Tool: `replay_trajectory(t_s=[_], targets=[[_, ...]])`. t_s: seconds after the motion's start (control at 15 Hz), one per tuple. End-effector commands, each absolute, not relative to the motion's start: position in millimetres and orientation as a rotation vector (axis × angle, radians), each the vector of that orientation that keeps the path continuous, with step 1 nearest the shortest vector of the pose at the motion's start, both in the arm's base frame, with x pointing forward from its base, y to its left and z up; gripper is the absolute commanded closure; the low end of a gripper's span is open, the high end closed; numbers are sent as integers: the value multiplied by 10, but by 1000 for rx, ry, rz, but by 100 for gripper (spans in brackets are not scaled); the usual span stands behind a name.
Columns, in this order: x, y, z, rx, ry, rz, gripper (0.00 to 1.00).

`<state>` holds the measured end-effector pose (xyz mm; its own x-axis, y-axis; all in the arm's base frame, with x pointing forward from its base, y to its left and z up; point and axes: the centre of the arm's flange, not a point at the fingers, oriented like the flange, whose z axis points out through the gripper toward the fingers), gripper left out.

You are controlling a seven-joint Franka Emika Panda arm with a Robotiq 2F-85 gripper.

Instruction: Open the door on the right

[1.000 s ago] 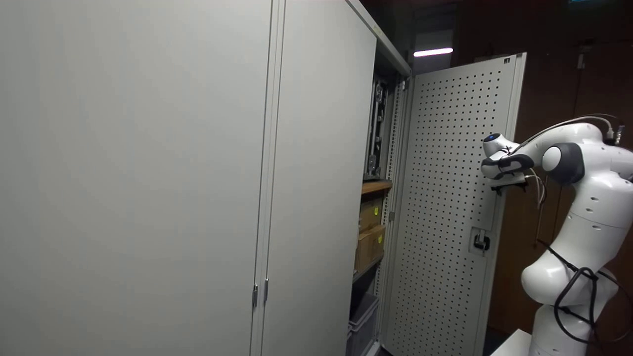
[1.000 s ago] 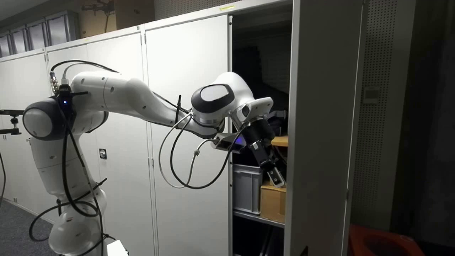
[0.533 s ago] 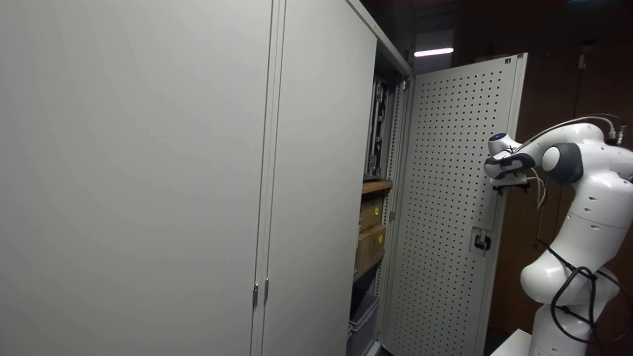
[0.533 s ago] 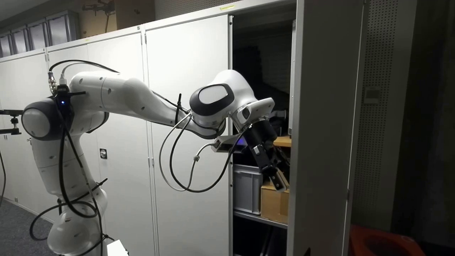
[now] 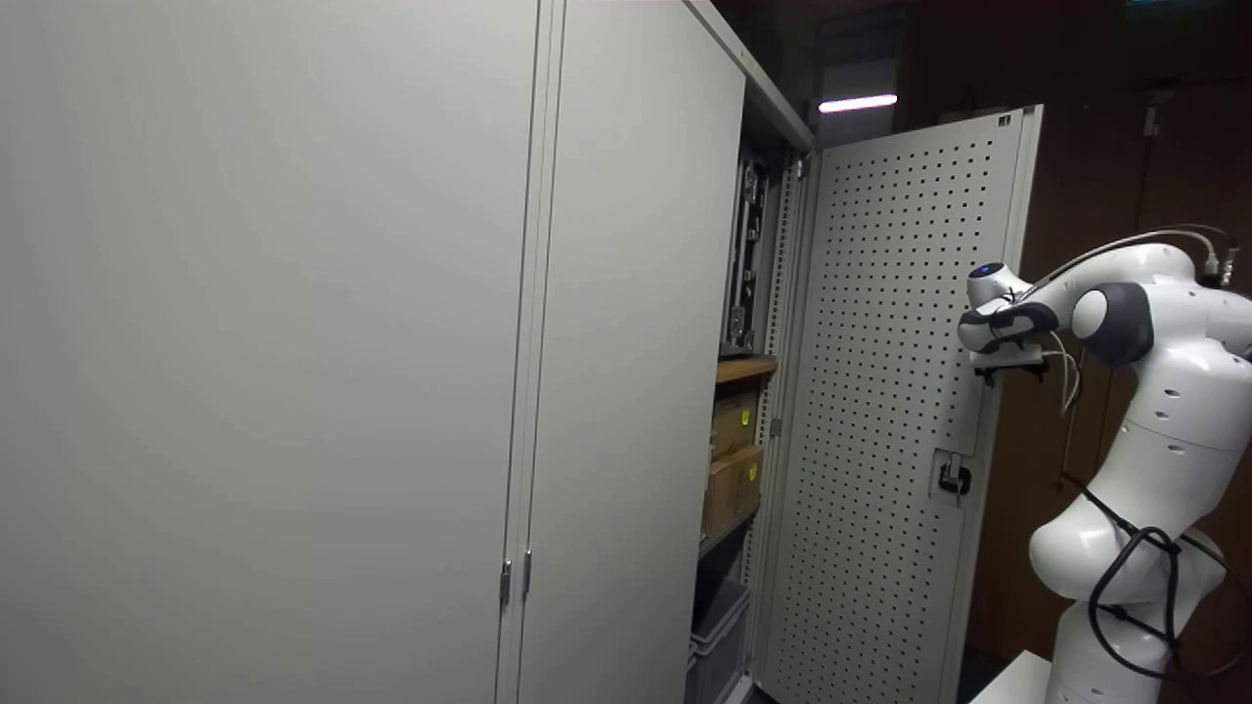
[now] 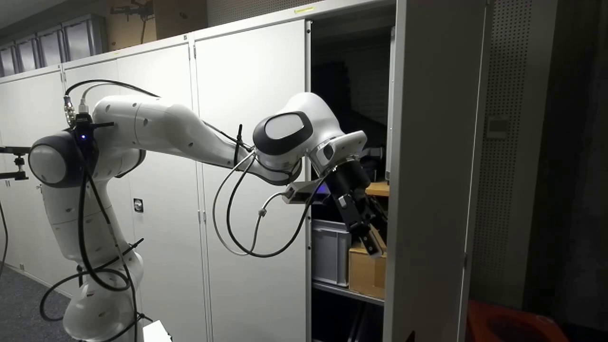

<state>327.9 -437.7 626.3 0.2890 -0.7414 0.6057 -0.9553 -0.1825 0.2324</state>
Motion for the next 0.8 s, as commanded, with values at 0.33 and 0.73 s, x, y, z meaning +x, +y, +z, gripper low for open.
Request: replay_trajectory(t_s=[0.33, 0.73], targets=[[3169, -4265, 6159, 1990, -1451, 372, 0], [3328, -3923, 6180, 1986, -1330, 354, 0]])
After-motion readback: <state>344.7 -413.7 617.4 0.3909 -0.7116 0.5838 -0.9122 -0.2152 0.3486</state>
